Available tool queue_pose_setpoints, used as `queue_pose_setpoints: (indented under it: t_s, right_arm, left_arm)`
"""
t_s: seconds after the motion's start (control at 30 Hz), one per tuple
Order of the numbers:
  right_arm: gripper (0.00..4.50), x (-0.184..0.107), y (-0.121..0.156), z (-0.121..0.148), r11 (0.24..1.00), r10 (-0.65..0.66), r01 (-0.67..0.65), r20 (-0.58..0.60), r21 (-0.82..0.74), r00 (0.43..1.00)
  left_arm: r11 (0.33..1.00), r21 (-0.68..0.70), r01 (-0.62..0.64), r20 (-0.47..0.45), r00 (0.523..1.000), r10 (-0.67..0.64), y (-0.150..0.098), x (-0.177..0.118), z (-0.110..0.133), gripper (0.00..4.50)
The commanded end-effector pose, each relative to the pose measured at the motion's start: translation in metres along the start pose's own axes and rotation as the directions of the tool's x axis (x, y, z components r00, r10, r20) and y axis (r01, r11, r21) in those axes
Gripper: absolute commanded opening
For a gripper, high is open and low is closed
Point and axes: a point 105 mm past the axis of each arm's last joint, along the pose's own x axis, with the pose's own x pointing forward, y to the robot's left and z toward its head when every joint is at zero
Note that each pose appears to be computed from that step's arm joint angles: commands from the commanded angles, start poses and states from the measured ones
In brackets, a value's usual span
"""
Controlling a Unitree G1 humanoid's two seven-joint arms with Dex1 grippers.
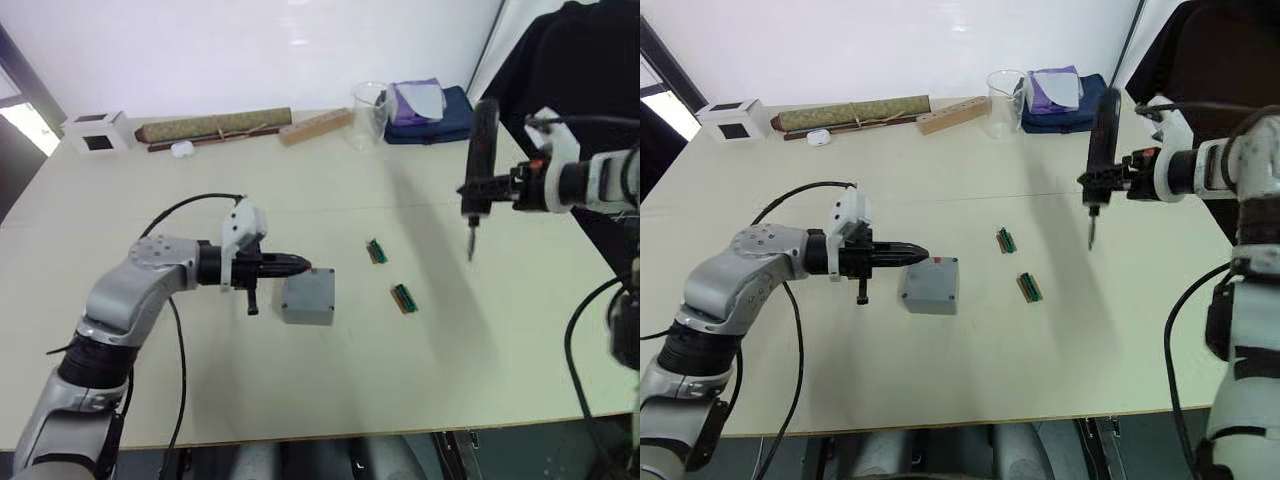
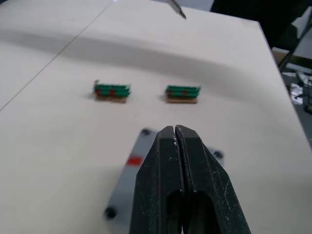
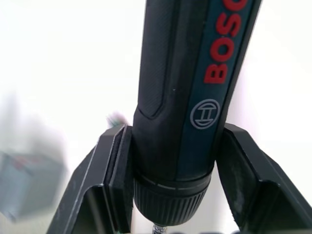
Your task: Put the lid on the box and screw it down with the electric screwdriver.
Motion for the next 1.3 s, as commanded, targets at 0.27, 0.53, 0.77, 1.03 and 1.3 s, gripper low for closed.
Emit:
queue_pose_setpoints:
  t_s: [0.27,0.53,0.77,1.03,1.3]
  right_arm:
    - [2.12,0.004,0.142,-0.013,0.904,0.361,-0.121,0.581,-0.409,0.729]
    - [2.12,0.028,0.167,-0.052,0.844,0.425,-0.129,0.501,-0.521,0.754]
    - [2.12,0.045,0.166,-0.078,0.817,0.422,-0.134,0.425,-0.560,0.801]
    - [2.12,0.056,0.157,-0.087,0.816,0.387,-0.096,0.414,-0.571,0.824]
    - [2.12,0.059,0.142,-0.095,0.797,0.351,-0.072,0.364,-0.599,0.863]
  left_arm:
    - [0.999,0.012,-0.053,-0.035,0.998,0.053,0.020,-0.001,-0.003,0.00]
    - [0.999,0.024,-0.030,-0.113,0.993,0.032,0.008,0.007,-0.025,0.00]
    - [0.998,0.070,0.002,-0.210,0.978,0.013,0.000,0.014,-0.050,0.00]
    - [0.998,0.068,0.006,-0.188,0.982,0.007,0.000,0.019,-0.045,0.00]
    - [0.998,0.067,0.016,-0.187,0.982,-0.004,-0.003,0.021,-0.044,0.00]
